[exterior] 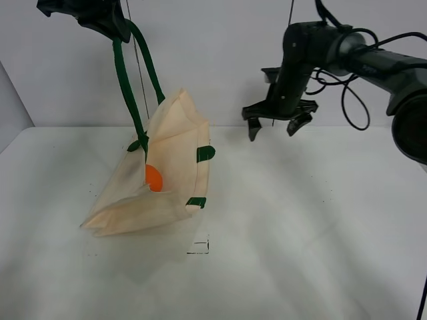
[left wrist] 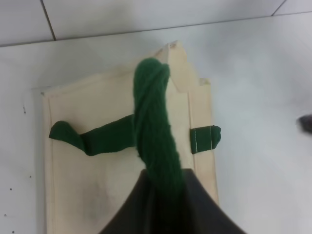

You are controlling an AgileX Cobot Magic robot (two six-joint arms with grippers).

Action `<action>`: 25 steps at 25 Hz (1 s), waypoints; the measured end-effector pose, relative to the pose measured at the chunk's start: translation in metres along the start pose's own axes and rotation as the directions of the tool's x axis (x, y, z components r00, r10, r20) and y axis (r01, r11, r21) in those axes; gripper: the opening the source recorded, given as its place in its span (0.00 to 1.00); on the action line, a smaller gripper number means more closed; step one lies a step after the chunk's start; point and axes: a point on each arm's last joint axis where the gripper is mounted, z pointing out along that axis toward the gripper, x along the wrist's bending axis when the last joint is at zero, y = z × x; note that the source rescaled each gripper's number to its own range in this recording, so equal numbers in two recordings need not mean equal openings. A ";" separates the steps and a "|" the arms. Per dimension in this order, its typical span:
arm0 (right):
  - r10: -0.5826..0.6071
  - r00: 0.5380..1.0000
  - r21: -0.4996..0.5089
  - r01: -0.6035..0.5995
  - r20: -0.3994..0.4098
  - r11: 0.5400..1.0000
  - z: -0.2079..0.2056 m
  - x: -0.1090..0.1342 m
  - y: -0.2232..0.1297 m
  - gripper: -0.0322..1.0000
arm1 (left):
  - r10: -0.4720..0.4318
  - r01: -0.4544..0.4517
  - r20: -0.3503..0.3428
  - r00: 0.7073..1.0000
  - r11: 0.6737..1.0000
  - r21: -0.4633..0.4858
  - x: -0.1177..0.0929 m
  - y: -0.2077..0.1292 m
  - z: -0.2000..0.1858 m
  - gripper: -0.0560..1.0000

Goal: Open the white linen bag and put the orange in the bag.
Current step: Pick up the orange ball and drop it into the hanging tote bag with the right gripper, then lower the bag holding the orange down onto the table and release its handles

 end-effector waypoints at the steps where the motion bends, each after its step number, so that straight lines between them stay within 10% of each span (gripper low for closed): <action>1: 0.029 0.999 0.007 -0.029 0.023 1.000 -0.001 -0.019 0.000 1.00 | 0.000 0.000 0.000 1.000 1.000 0.000 0.000 0.000 0.000 0.05; 10: 0.224 0.967 0.009 -0.226 0.123 0.974 -0.010 -0.134 -0.011 1.00 | 0.000 0.000 0.000 1.000 1.000 0.000 0.000 0.000 0.000 0.05; 25: 0.199 0.974 0.023 -0.203 0.106 0.979 -0.098 -0.115 -0.073 1.00 | 0.001 -0.001 0.000 1.000 1.000 0.000 0.000 0.000 0.000 0.05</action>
